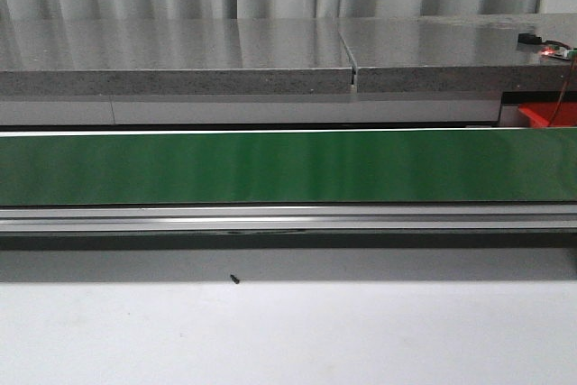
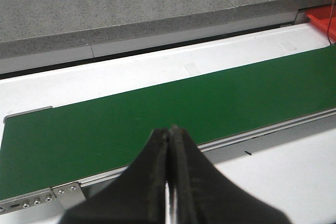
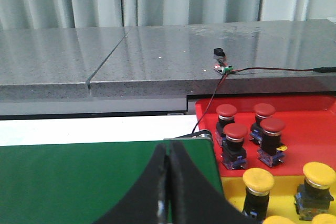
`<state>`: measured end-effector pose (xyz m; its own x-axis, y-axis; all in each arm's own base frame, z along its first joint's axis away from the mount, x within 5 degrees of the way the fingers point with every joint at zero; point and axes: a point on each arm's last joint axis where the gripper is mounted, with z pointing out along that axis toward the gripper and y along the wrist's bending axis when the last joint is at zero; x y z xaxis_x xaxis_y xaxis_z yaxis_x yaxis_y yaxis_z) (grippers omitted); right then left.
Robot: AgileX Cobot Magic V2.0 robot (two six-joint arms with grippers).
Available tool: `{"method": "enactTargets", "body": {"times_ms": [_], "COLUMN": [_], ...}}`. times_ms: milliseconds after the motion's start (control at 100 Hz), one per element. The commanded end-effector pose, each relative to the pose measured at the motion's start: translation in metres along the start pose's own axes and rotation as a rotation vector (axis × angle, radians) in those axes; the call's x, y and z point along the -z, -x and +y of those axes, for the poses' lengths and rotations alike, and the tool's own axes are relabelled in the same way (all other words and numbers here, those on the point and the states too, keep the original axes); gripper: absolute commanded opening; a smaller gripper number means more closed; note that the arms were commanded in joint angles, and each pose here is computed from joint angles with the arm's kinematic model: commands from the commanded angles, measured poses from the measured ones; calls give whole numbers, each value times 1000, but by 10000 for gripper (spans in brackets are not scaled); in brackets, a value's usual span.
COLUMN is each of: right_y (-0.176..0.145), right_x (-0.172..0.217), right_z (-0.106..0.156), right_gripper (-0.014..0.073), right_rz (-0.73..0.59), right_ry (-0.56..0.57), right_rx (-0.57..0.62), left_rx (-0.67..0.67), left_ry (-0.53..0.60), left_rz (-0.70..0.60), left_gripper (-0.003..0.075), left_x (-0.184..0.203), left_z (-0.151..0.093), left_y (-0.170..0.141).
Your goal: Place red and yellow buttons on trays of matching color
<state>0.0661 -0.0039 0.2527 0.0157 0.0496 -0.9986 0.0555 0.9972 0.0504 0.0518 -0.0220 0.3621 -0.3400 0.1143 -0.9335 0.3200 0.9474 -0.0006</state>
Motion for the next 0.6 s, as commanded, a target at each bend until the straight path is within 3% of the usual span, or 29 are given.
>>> {"method": "enactTargets", "body": {"times_ms": [0,210,590], "right_y": [3,-31,-31], "right_x": [2,7,14], "right_z": [-1,-2,-2], "right_gripper": [-62,-62,-62], "right_rz": [-137,-190,-215], "right_ry": [-7,1,0], "right_rx": [8,9,23], "left_rx": [18,18,18], "left_ry": [-8,-8,-8], "left_rz": [-83,-83,-79], "left_gripper": [-19,-19,-19], "left_x": [3,3,2], "left_z": [0,0,0], "left_y": [12,12,12]}}
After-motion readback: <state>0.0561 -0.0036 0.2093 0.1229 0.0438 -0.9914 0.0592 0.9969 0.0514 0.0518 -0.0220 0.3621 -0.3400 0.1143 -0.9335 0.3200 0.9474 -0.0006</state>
